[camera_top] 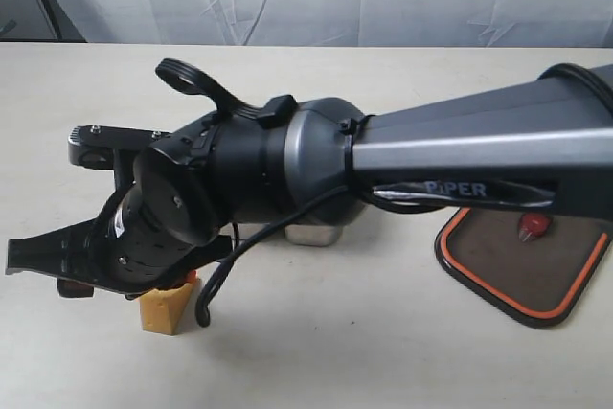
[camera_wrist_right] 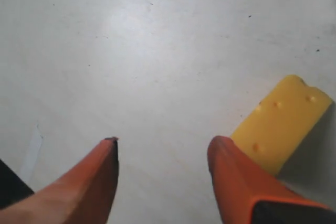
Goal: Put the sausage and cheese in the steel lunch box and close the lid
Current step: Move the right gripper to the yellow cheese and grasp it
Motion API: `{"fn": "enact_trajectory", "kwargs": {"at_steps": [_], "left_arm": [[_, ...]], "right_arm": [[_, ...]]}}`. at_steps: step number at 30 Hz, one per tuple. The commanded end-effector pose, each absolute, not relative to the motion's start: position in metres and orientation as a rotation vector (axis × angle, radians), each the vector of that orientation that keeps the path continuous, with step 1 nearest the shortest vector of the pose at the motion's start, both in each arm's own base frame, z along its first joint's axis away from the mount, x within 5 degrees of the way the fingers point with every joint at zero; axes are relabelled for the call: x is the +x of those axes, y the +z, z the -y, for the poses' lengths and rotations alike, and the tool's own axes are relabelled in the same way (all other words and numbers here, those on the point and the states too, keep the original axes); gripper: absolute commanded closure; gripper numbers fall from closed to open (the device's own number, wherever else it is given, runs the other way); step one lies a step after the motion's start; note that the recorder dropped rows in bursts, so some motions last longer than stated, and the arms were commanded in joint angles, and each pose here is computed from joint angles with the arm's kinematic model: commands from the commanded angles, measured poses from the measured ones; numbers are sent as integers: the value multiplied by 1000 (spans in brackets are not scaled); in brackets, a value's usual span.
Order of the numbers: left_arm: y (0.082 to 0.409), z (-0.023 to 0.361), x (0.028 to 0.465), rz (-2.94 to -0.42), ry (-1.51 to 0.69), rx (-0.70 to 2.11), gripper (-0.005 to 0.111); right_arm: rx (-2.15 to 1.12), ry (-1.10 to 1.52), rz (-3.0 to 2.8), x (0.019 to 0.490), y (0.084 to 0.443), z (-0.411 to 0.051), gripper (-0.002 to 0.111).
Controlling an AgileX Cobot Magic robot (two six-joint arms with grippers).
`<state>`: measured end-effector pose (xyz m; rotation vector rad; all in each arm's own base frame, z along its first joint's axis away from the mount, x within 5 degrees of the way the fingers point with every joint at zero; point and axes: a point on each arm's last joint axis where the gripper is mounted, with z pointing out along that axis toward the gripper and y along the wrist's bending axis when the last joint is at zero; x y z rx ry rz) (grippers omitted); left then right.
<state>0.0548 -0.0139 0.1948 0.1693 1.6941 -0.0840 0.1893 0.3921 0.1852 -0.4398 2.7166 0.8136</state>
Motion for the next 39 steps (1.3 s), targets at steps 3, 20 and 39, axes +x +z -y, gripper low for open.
{"fn": "enact_trajectory", "kwargs": {"at_steps": [3,20,39], "left_arm": [[194,14,55,-1691,-87,173,107],[194,14,55,-1691,-87,173,107],[194,14,55,-1691,-87,173,107]], "right_arm": [[-448,824,-2680,192,187,-393,58],[-510,606,-2888,182,176,-378,20],[-395,507,-2879,195,126,-385,26]]}}
